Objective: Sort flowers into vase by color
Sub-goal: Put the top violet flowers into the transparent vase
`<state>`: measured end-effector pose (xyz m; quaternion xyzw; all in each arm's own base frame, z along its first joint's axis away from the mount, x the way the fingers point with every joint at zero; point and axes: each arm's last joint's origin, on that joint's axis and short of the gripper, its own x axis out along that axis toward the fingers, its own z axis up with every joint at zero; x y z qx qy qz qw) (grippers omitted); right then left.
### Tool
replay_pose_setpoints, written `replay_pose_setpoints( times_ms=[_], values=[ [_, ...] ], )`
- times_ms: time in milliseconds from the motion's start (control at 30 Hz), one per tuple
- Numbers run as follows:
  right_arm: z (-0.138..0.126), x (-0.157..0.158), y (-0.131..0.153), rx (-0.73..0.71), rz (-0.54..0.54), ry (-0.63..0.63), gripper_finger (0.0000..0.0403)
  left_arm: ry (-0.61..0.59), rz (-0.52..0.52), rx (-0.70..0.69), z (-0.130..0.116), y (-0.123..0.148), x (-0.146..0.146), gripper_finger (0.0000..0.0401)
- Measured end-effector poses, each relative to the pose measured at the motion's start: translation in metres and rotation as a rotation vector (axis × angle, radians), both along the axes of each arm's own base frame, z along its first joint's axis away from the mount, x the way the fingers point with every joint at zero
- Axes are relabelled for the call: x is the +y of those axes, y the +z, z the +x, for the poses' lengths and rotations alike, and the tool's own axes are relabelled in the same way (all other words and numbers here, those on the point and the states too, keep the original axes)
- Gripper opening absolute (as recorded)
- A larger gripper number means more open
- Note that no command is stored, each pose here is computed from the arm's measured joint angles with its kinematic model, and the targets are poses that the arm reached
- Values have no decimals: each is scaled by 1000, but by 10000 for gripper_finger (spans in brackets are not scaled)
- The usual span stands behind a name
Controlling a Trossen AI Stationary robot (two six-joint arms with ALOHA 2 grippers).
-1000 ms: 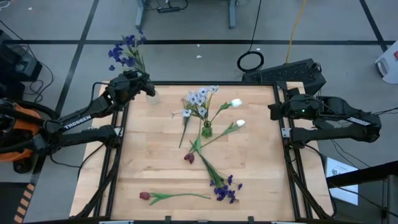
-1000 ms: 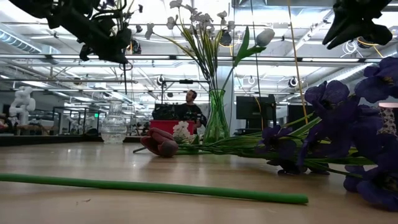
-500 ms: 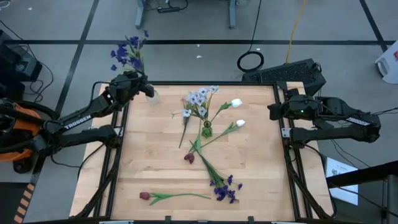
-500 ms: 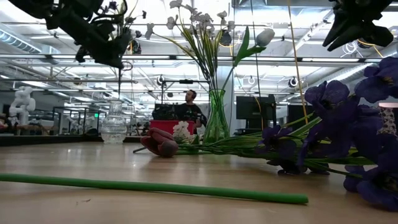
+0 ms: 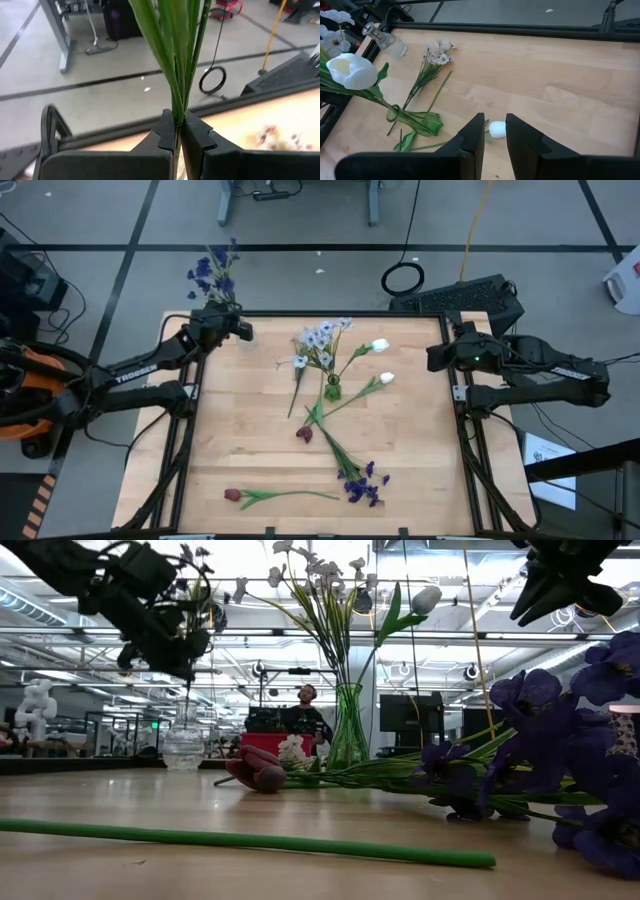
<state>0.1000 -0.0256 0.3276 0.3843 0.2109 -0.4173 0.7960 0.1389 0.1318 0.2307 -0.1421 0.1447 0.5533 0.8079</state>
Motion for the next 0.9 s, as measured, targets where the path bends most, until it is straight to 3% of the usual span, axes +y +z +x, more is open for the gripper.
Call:
replay_pose_setpoints(
  times_ms=[233,433,733,900],
  values=[
    [5,-1,-2,19,0,1,70,13,-37,-1,-3,-24,-3,15],
    [6,-1,-2,20,1,0,70,15,-48,-14,-4,-27,-3,19],
    [9,-1,-3,32,3,-1,70,-26,-65,-26,-3,-27,-4,109],
    [12,-2,-4,48,4,0,70,-71,-99,11,-2,-26,-6,126]
  ],
)
